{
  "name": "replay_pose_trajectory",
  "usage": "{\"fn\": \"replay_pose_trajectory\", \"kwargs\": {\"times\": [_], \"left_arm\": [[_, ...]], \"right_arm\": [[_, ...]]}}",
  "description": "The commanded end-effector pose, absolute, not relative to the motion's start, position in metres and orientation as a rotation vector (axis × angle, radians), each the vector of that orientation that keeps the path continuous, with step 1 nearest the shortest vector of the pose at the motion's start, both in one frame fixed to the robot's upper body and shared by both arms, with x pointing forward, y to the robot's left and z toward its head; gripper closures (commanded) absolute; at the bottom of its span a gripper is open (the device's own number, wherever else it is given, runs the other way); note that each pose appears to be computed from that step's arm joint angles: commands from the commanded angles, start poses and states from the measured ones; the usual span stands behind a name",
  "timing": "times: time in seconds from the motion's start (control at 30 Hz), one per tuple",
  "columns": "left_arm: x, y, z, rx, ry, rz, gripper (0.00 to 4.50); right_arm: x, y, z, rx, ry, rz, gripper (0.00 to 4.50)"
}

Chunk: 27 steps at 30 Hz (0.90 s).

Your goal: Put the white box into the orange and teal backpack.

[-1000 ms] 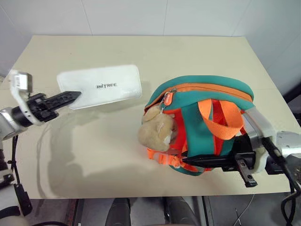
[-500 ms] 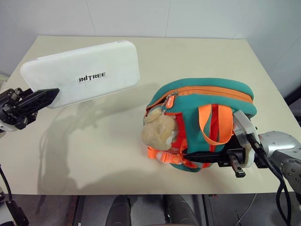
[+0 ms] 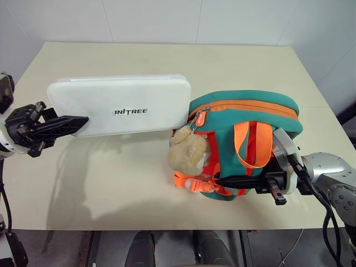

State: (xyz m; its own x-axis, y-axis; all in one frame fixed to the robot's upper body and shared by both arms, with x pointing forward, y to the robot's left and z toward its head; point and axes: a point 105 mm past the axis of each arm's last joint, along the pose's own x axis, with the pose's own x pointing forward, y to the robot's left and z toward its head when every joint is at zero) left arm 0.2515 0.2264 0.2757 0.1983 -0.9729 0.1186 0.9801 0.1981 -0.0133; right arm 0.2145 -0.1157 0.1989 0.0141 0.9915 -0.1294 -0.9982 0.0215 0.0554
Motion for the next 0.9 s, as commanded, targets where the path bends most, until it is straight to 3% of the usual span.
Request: {"fn": "replay_pose_trajectory", "kwargs": {"times": [0.03,0.2,0.7,0.9], "left_arm": [[0.251,0.217,0.276,0.009,-0.066,-1.417,3.1],[0.258,0.212,0.271,0.052,-0.044,-1.444,3.1],[0.29,0.166,0.273,0.506,0.031,-1.566,3.1],[0.302,0.13,0.287,0.481,-0.043,-1.609,3.1]], "right_arm": [[0.212,-0.113,0.201,-0.06,0.125,1.556,4.5],[0.213,-0.113,0.199,-0.075,0.122,1.549,4.5],[0.211,-0.11,0.197,-0.076,0.093,1.531,4.5],[0.212,-0.109,0.196,-0.077,0.086,1.525,4.5]]}}
